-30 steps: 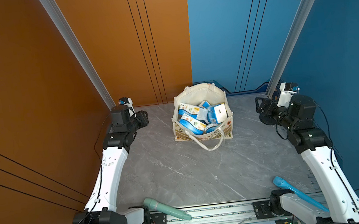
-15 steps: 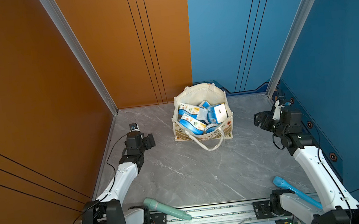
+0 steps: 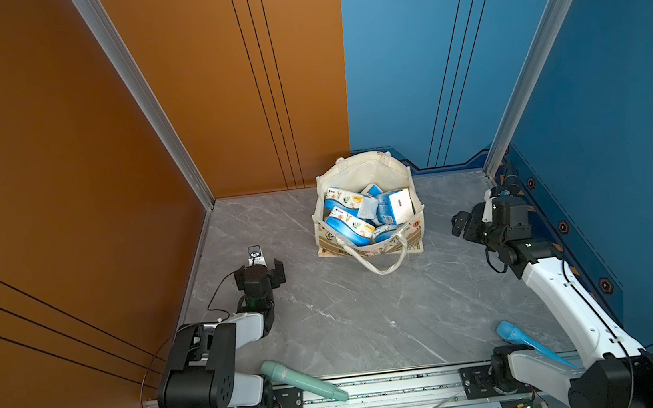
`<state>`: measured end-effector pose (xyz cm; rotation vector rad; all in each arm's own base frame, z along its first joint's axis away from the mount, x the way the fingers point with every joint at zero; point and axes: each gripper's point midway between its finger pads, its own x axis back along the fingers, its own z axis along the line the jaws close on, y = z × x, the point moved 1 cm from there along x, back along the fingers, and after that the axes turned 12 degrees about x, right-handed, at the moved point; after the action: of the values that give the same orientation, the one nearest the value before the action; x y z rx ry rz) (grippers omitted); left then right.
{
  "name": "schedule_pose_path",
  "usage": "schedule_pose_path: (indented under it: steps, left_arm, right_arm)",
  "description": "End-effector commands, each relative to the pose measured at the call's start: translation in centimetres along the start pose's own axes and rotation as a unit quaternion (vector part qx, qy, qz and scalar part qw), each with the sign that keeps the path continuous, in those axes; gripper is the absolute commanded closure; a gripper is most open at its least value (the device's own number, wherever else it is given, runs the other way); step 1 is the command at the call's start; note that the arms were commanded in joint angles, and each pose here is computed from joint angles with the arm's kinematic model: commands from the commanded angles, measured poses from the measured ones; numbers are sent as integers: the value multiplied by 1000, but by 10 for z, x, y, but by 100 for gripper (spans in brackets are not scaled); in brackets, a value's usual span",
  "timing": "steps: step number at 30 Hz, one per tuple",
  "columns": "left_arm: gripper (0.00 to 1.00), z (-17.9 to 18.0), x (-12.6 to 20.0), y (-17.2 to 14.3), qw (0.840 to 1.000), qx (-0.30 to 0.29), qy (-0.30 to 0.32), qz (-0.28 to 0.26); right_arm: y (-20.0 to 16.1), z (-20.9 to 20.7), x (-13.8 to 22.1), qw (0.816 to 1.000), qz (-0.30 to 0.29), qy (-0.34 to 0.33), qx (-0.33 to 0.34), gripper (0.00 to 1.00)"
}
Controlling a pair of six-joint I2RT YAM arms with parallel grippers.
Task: Put tissues into the canvas bag
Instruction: Reset both arms
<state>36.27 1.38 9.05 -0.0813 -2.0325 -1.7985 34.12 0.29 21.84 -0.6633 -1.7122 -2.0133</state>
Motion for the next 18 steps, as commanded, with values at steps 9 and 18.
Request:
schedule_pose_path:
  steps: [9, 18]
  left_arm:
    - [2, -10, -11, 11, 999, -8, -20, -25]
    - [2, -9, -11, 12, 999, -7, -16, -35]
  right_arm:
    - [-15, -14, -36, 998, -14, -53, 36, 0]
    - [-22, -23, -58, 981, -123, -96, 114, 0]
